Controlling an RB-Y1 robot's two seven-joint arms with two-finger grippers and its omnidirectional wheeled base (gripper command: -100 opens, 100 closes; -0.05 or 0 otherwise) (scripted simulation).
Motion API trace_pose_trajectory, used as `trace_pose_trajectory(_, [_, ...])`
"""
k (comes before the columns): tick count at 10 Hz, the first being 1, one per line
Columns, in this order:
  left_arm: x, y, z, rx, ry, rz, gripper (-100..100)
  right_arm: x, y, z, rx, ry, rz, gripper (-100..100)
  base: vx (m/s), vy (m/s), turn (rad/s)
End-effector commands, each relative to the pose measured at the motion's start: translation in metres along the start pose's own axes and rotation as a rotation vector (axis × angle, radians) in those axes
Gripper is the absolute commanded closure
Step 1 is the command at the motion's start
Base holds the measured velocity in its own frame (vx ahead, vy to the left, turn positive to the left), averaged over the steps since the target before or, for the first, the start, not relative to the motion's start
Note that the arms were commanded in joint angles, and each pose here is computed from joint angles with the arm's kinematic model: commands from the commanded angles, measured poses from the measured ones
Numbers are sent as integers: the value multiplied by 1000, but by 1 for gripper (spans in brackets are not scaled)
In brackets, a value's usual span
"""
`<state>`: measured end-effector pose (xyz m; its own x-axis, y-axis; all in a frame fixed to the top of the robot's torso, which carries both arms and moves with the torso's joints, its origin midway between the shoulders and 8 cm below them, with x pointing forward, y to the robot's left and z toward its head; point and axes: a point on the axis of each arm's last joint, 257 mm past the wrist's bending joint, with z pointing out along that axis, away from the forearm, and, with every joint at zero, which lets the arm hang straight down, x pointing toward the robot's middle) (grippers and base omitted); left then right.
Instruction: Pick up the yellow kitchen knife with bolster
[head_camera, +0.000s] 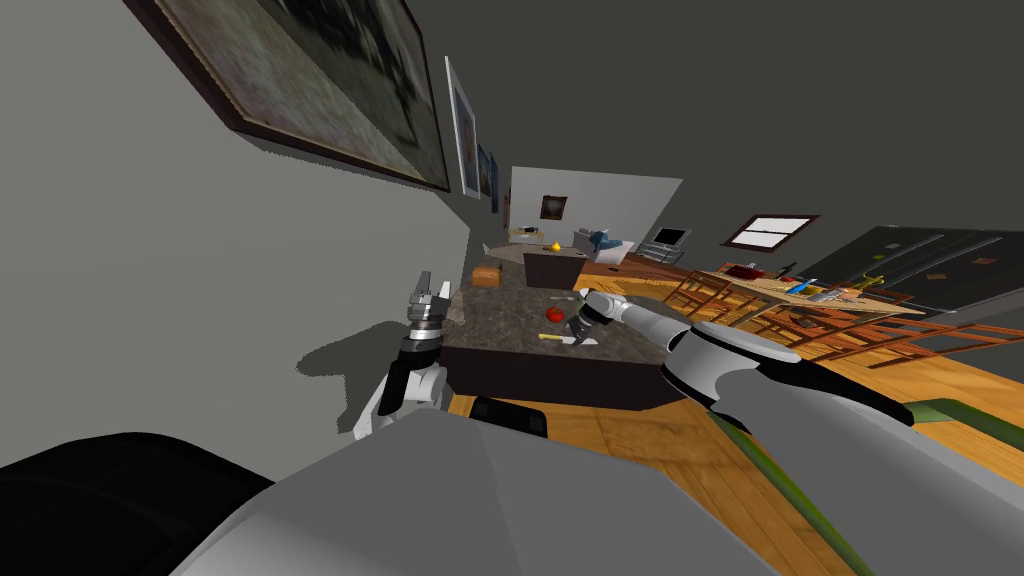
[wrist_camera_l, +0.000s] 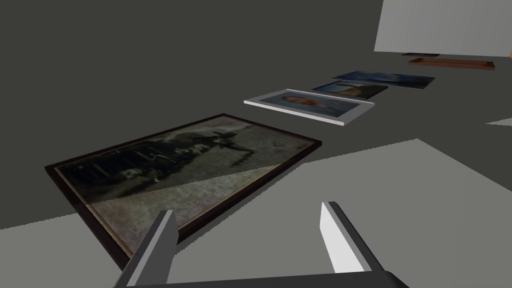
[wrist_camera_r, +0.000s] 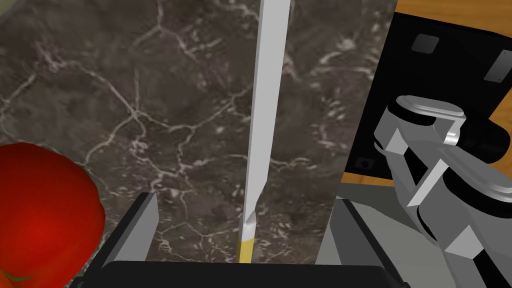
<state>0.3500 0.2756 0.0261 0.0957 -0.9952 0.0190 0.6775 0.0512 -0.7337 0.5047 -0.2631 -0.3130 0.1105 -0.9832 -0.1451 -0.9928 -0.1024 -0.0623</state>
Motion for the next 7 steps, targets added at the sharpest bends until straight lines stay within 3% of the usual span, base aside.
trace_pose_trajectory(1, [0, 0, 0, 0, 0, 0, 0, -13, -4, 7, 6, 3, 15, -100, -29, -100, 87])
trace_pose_trajectory(4, [0, 0, 0, 0, 0, 0, 0, -20, -6, 10, 8, 4, 18, -100, -28, -81, 48])
trace_pose_trajectory(5, [0, 0, 0, 0, 0, 0, 0, -21, -6, 11, 9, 4, 21, 100, -3, -8, -2])
trace_pose_trajectory(7, [0, 0, 0, 0, 0, 0, 0, -21, -6, 10, 8, 4, 21, 100, 0, 0, 0])
